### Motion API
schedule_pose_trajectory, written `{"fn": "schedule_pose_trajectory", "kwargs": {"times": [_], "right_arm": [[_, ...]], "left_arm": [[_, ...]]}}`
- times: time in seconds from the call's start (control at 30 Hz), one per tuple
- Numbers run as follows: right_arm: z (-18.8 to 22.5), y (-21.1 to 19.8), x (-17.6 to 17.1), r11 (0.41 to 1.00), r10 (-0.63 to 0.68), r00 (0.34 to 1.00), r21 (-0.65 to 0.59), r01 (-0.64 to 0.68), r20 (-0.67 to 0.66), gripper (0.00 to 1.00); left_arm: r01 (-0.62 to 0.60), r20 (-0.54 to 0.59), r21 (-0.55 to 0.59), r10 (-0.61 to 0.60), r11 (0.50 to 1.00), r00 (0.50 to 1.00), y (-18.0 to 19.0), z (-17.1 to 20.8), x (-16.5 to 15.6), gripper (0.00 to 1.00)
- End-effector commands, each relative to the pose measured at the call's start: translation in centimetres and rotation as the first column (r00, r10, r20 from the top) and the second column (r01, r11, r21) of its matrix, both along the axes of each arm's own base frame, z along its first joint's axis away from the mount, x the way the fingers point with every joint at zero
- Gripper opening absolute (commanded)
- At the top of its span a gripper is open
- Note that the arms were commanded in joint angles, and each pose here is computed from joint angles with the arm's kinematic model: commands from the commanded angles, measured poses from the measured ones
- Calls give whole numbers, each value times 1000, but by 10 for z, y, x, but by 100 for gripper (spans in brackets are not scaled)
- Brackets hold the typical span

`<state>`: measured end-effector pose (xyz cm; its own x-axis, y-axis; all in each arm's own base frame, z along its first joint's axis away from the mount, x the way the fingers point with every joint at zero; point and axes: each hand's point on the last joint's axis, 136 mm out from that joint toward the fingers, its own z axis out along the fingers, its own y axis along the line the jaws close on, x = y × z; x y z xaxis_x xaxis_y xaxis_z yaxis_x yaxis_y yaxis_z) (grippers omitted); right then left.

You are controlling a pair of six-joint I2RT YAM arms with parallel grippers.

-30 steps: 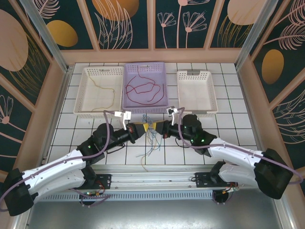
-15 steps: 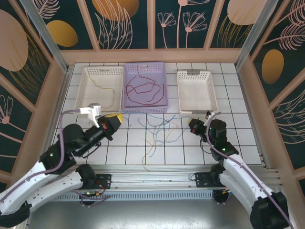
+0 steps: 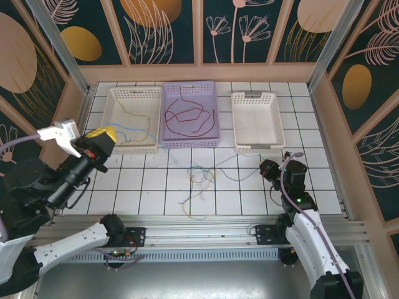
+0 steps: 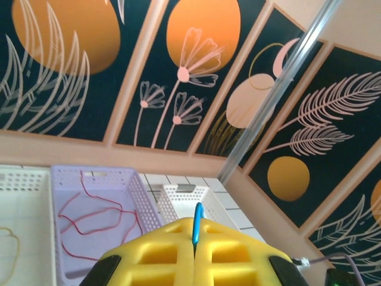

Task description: Untangle the cables

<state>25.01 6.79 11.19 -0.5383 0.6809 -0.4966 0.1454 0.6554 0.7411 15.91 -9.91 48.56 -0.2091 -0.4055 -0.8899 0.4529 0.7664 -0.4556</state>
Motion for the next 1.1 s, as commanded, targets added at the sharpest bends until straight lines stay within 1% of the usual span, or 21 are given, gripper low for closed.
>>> {"fn": "schedule_pose_trajectory", "kwargs": {"times": [0.0,0.17,0.27,0.37,0.47,0.67,0.73,0.8,0.9,1.07], "right_arm": [[-1,-10,-2,999,-39,999,19,39,-21,0],[18,-28,1,996,-92,996,6,92,4,0],[46,-28,2,997,-74,995,24,73,62,0],[86,-23,4,999,-39,989,18,37,144,0],[133,-14,4,999,23,974,18,-28,226,0],[232,-4,-4,996,89,915,-22,-88,394,0],[263,-3,-4,995,101,897,-44,-91,430,0],[283,-4,0,995,99,886,-63,-79,454,0],[301,-3,13,993,111,879,-78,-84,464,0],[302,-5,46,994,104,886,-84,-73,452,0]], "left_arm": [[-54,12,89,54,995,998,9,4,4,0],[-90,29,103,87,991,996,13,16,7,0],[-78,26,107,76,991,997,6,12,10,0],[-69,12,127,68,989,998,-5,-2,17,0],[-53,5,141,53,989,999,-20,-13,25,0],[9,0,153,-9,988,1000,-53,-25,38,0],[35,-1,149,-35,988,999,-64,-28,41,0],[53,-4,146,-53,988,999,-73,-31,44,0],[81,-6,127,-81,989,997,-84,-36,47,0],[124,-20,106,-123,987,992,-102,-44,52,0]]}}
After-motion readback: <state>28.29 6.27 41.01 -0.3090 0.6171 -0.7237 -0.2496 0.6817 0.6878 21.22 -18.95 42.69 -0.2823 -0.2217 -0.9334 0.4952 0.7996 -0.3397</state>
